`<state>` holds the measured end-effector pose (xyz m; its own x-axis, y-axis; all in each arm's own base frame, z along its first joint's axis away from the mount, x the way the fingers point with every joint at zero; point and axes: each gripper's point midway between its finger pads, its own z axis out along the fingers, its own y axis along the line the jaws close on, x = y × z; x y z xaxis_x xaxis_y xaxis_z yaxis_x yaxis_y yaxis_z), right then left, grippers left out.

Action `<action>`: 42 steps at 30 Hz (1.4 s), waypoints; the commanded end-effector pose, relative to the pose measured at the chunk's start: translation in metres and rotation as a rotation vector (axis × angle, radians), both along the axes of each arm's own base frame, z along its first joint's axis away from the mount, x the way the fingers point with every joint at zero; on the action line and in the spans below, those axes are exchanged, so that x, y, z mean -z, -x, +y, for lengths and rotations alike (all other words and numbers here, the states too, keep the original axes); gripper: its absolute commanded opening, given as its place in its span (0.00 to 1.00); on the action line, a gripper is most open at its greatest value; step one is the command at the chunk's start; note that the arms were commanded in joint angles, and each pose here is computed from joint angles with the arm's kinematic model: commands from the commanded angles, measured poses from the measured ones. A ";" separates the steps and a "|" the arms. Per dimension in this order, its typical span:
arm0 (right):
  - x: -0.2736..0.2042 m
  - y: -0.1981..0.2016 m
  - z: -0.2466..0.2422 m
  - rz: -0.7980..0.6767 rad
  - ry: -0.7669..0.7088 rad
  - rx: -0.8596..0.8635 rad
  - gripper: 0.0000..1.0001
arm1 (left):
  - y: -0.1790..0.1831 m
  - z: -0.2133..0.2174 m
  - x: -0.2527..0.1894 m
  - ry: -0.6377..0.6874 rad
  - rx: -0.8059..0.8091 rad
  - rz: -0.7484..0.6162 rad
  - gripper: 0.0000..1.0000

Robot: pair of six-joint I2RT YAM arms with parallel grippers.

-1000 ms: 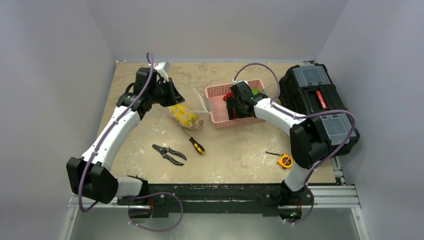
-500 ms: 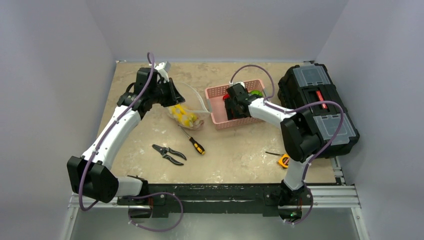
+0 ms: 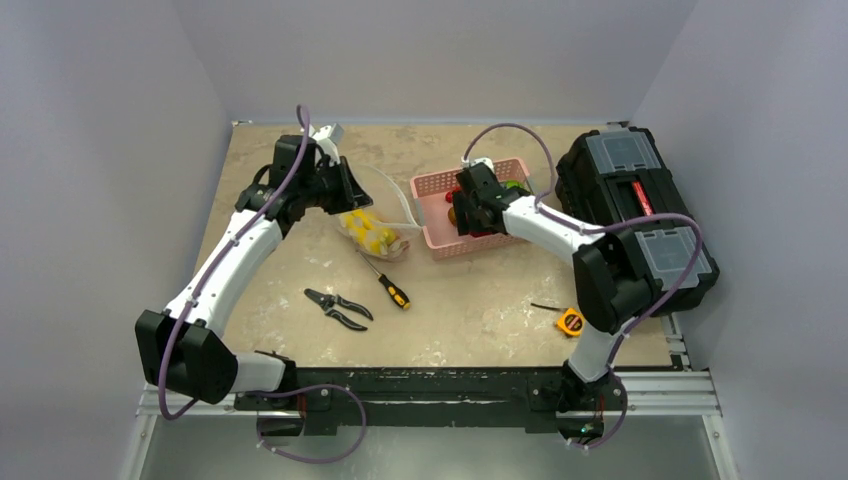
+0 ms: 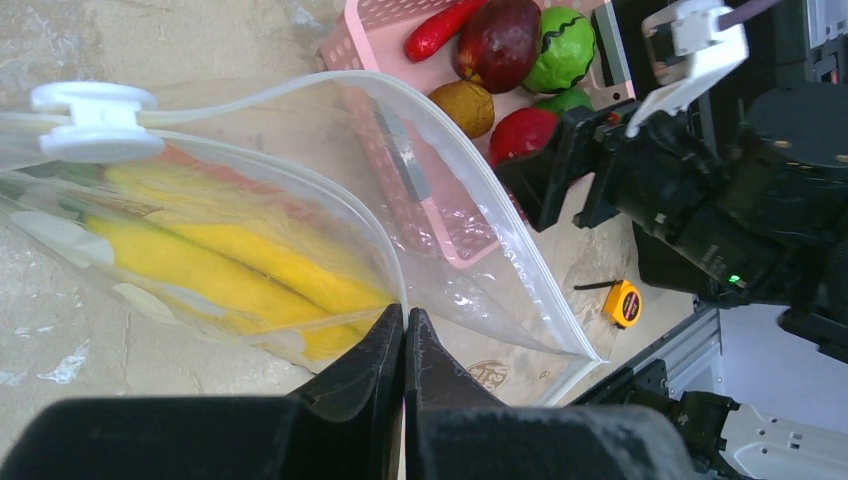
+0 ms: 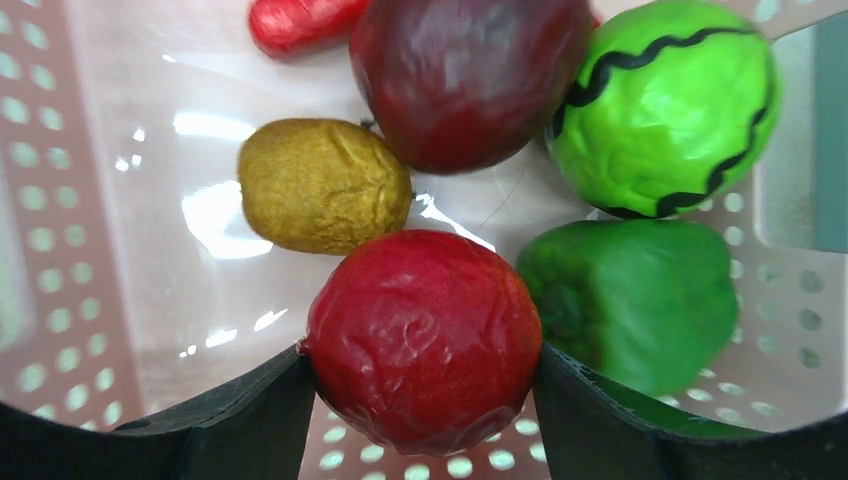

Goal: Place the food in the zip-top bag and seal the zipper
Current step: Pick up the fake fruit from the bin, then place the fake fruit in the zipper food storage bag.

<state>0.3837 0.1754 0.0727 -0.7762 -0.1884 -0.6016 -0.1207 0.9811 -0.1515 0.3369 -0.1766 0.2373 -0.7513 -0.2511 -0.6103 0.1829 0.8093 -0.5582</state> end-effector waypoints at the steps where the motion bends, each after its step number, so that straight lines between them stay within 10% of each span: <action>1: -0.081 -0.009 0.018 -0.169 -0.140 -0.030 0.24 | -0.006 -0.007 -0.026 0.051 0.027 -0.060 0.00; 19: -0.276 0.051 0.154 -0.355 -0.860 -0.466 0.24 | 0.000 -0.007 -0.040 0.066 0.035 -0.109 0.00; 34: -0.246 0.045 0.210 -0.243 -0.930 -0.497 0.32 | 0.004 -0.005 -0.048 0.065 0.042 -0.145 0.00; 42: -0.229 0.036 0.213 -0.222 -0.885 -0.464 0.53 | 0.004 -0.006 -0.047 0.069 0.047 -0.143 0.00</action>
<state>0.3391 0.3834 0.2810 -0.6269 0.1031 -0.7723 -0.5654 0.6218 0.5420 0.3302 -0.1775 0.2519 -0.7340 -0.2528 -0.6304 0.2161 0.7930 -0.5696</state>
